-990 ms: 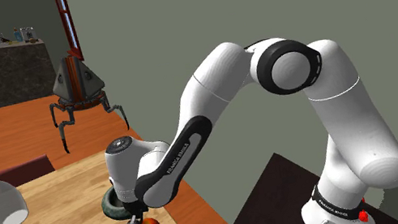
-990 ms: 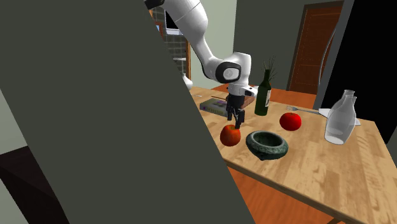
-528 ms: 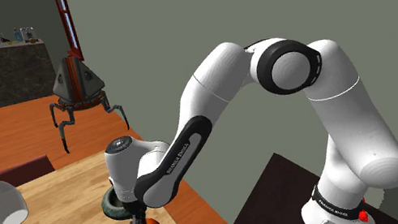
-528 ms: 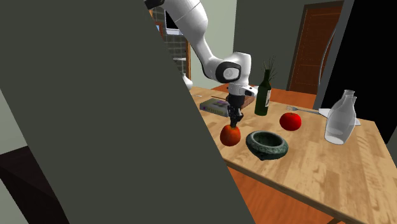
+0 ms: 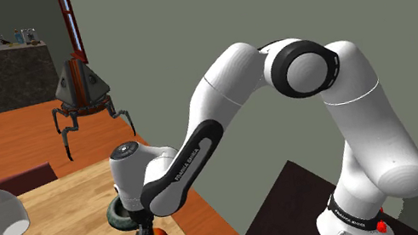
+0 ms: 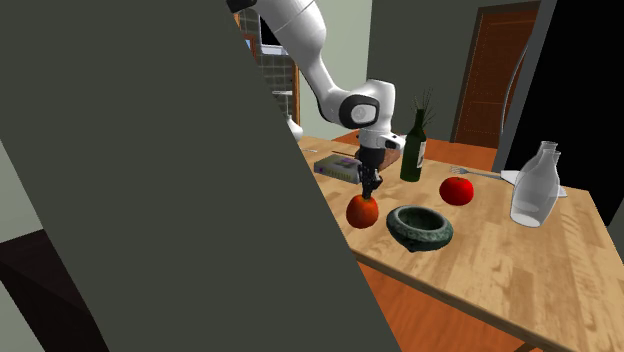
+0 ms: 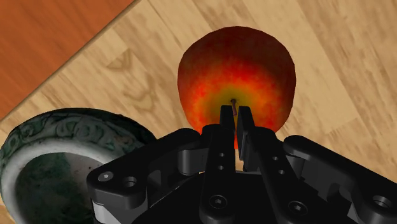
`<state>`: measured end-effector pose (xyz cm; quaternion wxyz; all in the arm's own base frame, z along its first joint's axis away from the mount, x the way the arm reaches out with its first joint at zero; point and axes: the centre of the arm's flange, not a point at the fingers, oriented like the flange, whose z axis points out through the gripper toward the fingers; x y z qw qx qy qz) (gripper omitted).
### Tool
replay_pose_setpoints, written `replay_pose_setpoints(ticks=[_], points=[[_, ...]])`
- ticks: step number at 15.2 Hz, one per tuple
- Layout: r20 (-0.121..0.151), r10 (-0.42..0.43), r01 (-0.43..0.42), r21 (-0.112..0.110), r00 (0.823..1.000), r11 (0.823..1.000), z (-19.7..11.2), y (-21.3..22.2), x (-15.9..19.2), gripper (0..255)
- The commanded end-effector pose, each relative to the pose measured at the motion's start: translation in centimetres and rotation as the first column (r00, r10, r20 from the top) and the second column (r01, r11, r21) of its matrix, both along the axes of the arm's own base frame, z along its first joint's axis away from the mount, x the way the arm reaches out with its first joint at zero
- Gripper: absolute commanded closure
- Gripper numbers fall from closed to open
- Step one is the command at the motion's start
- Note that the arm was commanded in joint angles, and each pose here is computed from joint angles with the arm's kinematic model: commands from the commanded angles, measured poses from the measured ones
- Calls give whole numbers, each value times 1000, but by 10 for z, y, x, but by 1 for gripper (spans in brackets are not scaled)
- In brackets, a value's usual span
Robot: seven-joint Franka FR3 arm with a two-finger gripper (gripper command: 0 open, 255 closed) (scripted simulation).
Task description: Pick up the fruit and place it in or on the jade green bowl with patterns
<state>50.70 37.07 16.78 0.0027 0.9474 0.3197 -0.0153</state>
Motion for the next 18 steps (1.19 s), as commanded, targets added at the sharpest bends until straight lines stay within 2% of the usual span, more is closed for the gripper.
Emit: replay_pose_setpoints(ticks=[1, 18], points=[[0, 0, 0, 0, 1000, 1000, 10, 0, 0, 255], [0, 0, 0, 0, 1000, 1000, 100, 0, 0, 255]])
